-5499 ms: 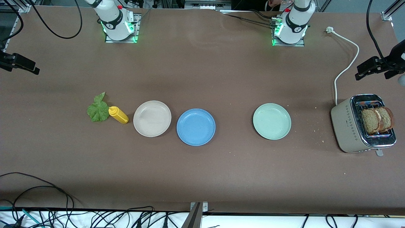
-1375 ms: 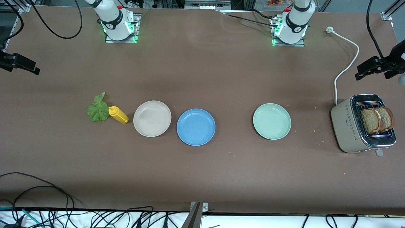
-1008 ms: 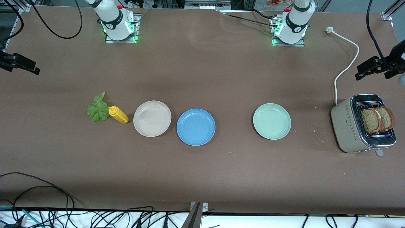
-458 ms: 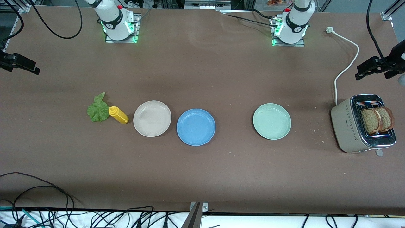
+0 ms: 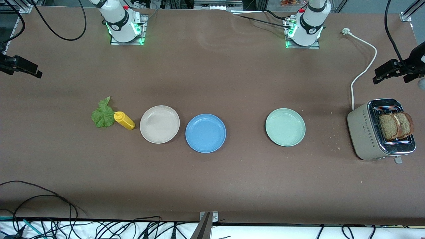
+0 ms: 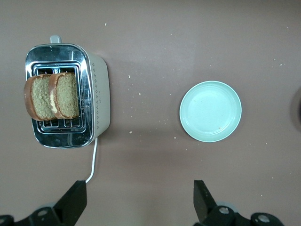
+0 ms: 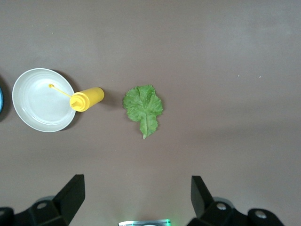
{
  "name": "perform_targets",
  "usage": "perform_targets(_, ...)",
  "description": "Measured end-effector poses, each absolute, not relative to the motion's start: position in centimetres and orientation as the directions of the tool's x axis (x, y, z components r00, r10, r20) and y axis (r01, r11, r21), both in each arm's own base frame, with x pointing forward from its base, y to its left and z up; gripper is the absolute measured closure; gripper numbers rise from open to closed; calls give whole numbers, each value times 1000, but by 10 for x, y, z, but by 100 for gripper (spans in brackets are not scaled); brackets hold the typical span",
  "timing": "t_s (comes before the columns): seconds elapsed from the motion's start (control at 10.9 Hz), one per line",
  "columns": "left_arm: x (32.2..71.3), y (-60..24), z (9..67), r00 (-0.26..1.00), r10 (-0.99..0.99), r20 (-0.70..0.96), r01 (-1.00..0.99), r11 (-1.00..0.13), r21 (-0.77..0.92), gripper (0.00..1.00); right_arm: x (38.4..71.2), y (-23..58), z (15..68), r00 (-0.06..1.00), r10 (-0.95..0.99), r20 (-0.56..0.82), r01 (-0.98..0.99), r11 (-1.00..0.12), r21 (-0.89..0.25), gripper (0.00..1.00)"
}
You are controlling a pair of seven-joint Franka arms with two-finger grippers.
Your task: Make sandwich in blue plate with both arms
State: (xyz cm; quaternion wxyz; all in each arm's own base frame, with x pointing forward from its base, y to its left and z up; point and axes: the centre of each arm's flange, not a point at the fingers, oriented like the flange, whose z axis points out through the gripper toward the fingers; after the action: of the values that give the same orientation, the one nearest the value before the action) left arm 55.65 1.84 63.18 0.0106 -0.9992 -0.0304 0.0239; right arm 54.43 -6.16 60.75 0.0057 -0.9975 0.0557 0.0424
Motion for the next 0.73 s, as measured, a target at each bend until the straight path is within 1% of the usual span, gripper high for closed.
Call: perform_targets(0.73,557,19,631,997,62,-48,61,-998,-23,0,544,-60,608,990,-110,-85,-112,-994,-16,0)
